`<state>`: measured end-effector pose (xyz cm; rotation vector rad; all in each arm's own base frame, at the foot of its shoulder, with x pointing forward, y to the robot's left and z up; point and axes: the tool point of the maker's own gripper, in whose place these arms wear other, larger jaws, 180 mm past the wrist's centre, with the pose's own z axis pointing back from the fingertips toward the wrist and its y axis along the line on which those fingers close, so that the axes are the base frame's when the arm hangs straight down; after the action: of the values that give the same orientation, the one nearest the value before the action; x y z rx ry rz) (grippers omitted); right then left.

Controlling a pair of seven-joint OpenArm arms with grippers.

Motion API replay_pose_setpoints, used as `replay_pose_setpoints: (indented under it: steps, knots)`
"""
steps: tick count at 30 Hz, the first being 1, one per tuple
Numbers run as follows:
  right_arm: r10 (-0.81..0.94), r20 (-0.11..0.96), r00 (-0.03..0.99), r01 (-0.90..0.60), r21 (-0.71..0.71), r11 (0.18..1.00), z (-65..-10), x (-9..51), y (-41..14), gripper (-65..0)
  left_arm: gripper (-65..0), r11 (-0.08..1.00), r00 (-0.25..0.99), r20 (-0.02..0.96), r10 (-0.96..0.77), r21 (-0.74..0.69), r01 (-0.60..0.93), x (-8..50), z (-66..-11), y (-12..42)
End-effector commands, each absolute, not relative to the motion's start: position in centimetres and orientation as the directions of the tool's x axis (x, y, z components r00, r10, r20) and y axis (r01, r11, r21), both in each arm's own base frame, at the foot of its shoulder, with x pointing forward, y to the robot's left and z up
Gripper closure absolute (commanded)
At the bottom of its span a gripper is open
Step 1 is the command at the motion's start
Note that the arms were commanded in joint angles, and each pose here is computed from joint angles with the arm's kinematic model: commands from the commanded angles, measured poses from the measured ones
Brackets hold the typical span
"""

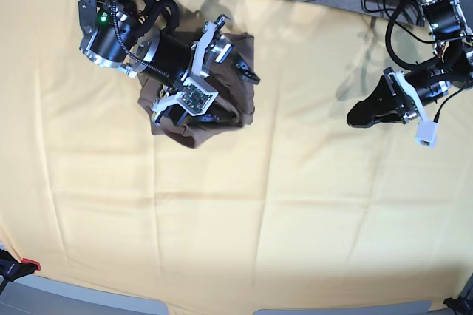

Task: Fold the T-shirt properly
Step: 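Drag the folded bundle with the right gripper toward its own side, then lift the bundle's end with the right gripper and fold it over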

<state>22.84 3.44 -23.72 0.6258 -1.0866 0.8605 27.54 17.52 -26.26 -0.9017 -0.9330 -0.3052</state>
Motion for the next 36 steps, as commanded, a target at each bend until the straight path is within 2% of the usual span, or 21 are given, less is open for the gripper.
replay_pose_setpoints:
  steps: [1, 3, 5, 13, 19, 24, 32, 36]
  knots:
    - [0.241, 0.959, 0.151, -0.872, 0.014, 0.49, -21.6, 22.4, 4.2, -49.8, 0.0, 0.606, 0.547, 0.824, 0.144, -0.511, 0.61, 28.0, -24.8, 17.7]
    - [0.253, 0.961, 0.116, -0.893, -0.011, 0.451, -20.7, 21.6, 4.5, -49.7, 0.0, 0.606, 0.548, 0.824, 0.144, -0.511, 0.61, 28.0, -24.8, 17.7]
    - [0.291, 0.953, 0.082, -0.888, -0.062, 0.455, -19.9, 21.3, 4.1, -49.7, 0.0, 0.606, 0.548, 0.824, 0.144, -0.511, 0.61, 28.0, -24.9, 17.7]
    - [0.377, 0.903, 0.205, -0.831, -0.043, 0.555, -23.2, 21.3, -0.6, -49.7, 0.0, 0.605, 0.552, 0.822, 0.141, -0.513, 0.609, 27.9, -25.0, 17.7]
    - [0.332, 0.931, 0.15, -0.744, -0.115, 0.659, -21.4, 24.0, -2.8, -49.7, 0.0, 0.605, 0.552, 0.822, 0.141, -0.513, 0.609, 27.9, -25.0, 17.7]
    - [0.326, 0.937, 0.127, -0.766, -0.116, 0.632, -21.0, 23.7, -2.2, -49.7, 0.0, 0.605, 0.552, 0.822, 0.141, -0.513, 0.609, 27.9, -25.0, 17.7]
    - [0.293, 0.941, 0.167, -0.792, -0.049, 0.608, -22.1, 23.5, -1.6, -49.7, 0.0, 0.605, 0.556, 0.819, 0.142, -0.516, 0.606, 27.8, -25.1, 17.7]
    - [0.303, 0.936, 0.178, -0.826, -0.025, 0.563, -23.0, 22.8, 0.0, -49.6, 0.0, 0.605, 0.564, 0.813, 0.144, -0.523, 0.6, 27.5, -25.4, 17.7]
